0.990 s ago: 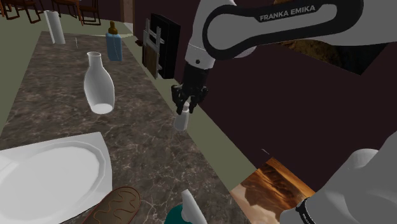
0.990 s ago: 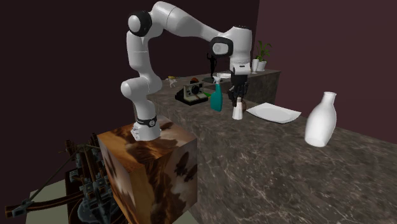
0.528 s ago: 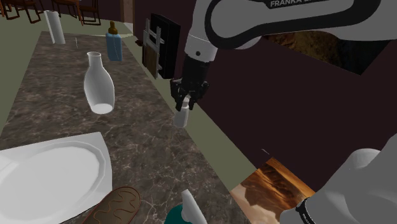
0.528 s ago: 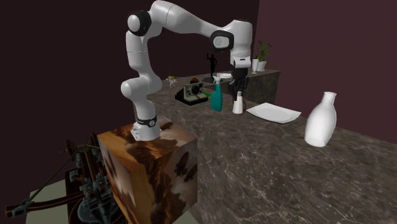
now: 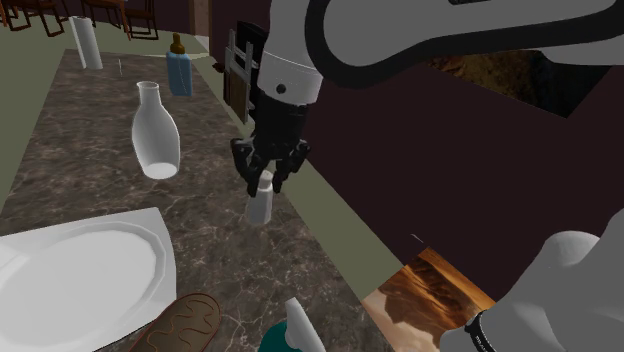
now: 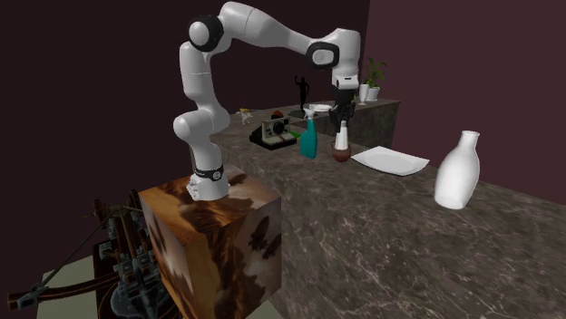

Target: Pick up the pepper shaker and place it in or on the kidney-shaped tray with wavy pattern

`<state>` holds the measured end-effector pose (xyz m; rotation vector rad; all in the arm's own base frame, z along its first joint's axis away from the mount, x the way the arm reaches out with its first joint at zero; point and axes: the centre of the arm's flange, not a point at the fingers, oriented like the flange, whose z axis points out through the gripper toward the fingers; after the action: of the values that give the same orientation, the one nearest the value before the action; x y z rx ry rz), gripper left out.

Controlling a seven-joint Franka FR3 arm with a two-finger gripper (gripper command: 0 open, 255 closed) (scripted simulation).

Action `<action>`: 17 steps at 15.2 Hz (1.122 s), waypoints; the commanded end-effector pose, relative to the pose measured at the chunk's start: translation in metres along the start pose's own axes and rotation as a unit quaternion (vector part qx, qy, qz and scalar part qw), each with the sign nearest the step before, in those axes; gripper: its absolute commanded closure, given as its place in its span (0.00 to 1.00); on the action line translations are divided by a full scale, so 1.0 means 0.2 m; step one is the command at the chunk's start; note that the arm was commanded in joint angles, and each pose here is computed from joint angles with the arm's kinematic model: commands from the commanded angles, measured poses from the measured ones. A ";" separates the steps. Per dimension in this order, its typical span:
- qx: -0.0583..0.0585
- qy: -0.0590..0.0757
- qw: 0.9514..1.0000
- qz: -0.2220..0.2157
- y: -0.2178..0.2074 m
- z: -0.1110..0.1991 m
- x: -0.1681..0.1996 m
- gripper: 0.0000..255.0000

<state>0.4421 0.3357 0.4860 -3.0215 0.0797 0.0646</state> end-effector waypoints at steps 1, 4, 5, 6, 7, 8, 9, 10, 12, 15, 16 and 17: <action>0.000 0.000 1.000 0.001 -0.10 0.00 -0.08 1.00; 0.000 0.000 1.000 0.001 -0.27 0.01 -0.18 1.00; 0.000 0.000 1.000 0.001 -0.33 0.01 -0.22 1.00; 0.000 0.000 1.000 0.001 -0.38 0.02 -0.25 1.00; 0.000 0.000 1.000 0.001 -0.44 0.02 -0.29 1.00; 0.000 0.000 1.000 0.001 -0.49 0.02 -0.32 1.00; 0.000 0.000 1.000 0.001 -0.55 0.02 -0.36 1.00; 0.000 0.000 1.000 0.001 -0.60 0.03 -0.40 1.00; 0.000 0.000 1.000 0.001 -0.72 0.03 -0.47 1.00; 0.000 0.000 1.000 0.001 -0.88 0.04 -0.57 1.00; 0.000 0.000 1.000 0.001 -0.94 0.04 -0.61 1.00; 0.000 0.000 1.000 0.001 -1.03 0.05 -0.67 1.00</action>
<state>0.3304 0.5323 0.5017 -3.0211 0.0758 0.0649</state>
